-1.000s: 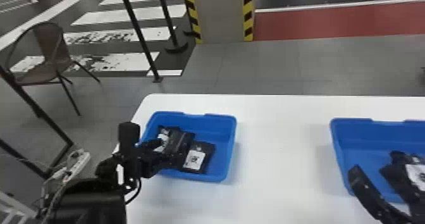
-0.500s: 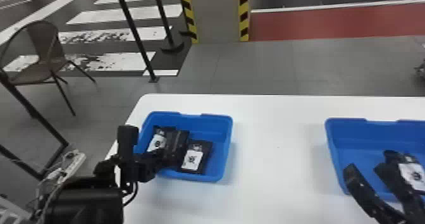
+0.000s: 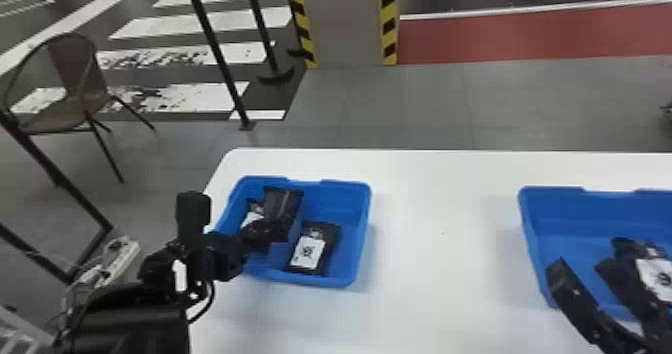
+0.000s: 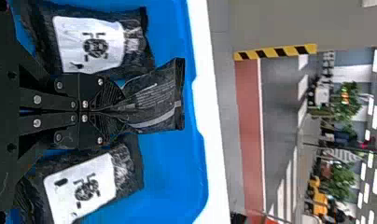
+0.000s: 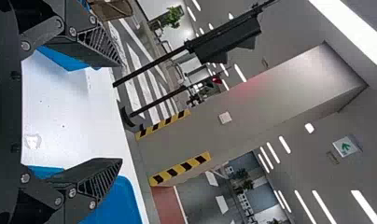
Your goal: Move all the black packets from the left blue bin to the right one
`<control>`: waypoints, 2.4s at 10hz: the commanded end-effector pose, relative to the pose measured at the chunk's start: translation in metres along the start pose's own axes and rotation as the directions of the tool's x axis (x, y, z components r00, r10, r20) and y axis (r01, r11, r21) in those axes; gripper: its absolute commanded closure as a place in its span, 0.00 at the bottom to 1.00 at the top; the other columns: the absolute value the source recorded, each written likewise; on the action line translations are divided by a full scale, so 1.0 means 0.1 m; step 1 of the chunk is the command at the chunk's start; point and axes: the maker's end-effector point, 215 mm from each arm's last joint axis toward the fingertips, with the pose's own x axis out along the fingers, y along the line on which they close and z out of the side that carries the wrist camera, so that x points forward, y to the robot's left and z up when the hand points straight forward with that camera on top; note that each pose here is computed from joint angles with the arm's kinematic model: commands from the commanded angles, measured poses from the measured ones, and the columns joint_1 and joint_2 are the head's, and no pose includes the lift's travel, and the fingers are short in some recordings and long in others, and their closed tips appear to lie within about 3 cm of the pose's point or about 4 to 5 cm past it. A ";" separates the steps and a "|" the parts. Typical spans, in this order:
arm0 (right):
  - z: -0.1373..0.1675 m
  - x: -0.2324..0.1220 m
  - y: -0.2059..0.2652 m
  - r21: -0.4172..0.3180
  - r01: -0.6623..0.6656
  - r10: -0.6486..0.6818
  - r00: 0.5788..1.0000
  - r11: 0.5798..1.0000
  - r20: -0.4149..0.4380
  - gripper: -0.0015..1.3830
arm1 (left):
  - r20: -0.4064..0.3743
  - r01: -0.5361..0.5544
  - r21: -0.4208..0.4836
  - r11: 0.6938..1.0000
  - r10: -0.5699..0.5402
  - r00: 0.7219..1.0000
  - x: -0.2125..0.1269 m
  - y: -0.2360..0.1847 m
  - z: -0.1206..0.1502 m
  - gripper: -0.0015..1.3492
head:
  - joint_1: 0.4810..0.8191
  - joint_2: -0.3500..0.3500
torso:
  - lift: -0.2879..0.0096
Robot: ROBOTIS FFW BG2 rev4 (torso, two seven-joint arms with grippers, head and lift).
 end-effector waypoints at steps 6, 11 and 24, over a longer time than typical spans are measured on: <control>-0.05 0.35 0.41 0.092 -0.177 0.180 0.984 0.980 -0.021 0.24 | 0.204 0.285 0.082 0.955 -0.296 0.933 -0.40 -1.30 0.88 0.89 | 0.63 0.73 | 0.60; -0.08 0.78 0.70 0.138 -0.320 0.329 0.943 0.937 -0.050 0.23 | 0.210 0.507 0.053 0.860 -0.506 0.837 -0.03 -2.10 0.91 0.89 | 0.63 0.65 | 0.60; -0.05 1.39 0.59 0.132 -0.358 0.369 0.927 0.924 -0.064 0.94 | 0.204 0.710 0.065 0.701 -0.706 0.679 0.20 -3.15 1.15 0.89 | 0.63 0.45 | 0.60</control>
